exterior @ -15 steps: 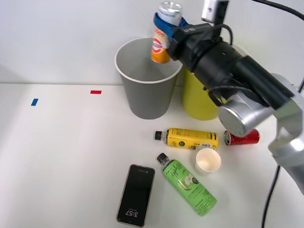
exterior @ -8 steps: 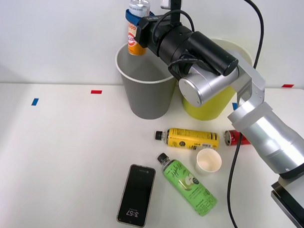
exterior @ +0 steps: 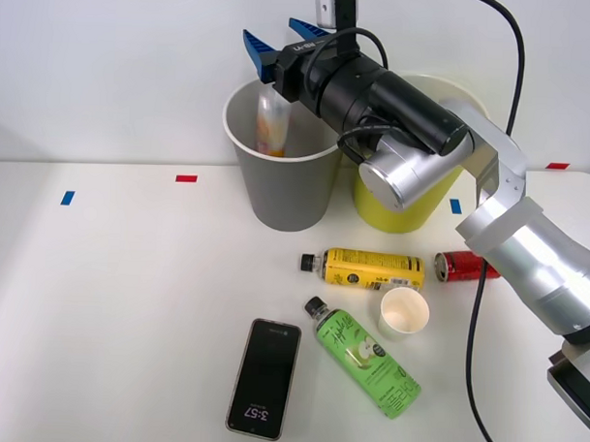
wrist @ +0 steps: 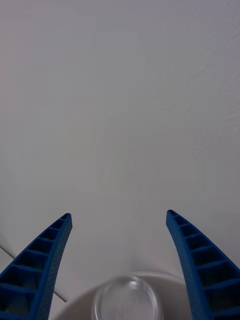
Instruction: Put cans in the gray bin, plastic bottles in the light green bin
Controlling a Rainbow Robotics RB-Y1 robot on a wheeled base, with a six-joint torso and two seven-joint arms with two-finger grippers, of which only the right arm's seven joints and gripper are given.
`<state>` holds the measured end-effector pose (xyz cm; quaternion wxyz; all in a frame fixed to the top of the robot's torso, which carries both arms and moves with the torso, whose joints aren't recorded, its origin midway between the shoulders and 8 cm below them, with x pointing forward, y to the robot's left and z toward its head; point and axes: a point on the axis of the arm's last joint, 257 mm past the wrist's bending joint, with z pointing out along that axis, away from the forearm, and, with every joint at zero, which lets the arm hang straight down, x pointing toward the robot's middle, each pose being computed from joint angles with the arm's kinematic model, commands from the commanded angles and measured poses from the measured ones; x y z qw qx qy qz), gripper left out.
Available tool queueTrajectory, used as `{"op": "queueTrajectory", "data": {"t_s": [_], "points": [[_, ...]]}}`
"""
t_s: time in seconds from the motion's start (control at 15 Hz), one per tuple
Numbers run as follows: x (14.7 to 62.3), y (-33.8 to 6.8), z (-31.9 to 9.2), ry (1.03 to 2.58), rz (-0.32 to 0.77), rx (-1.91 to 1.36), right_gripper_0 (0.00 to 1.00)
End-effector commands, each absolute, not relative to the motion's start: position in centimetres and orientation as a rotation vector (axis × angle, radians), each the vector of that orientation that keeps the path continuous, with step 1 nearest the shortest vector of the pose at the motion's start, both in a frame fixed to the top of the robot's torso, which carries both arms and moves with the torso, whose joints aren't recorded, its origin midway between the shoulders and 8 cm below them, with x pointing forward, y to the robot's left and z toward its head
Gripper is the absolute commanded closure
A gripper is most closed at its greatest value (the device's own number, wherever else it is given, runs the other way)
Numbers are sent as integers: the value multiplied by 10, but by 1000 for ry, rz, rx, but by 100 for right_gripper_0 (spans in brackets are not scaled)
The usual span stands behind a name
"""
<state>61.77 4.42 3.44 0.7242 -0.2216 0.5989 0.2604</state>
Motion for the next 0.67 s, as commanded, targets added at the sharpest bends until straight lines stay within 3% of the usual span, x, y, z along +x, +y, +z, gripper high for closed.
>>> {"op": "queueTrajectory", "data": {"t_s": [0.07, 0.67], "points": [[610, 33, 32, 1281, 568, -533, 0], [493, -69, 27, 1183, 636, -517, 0]]}}
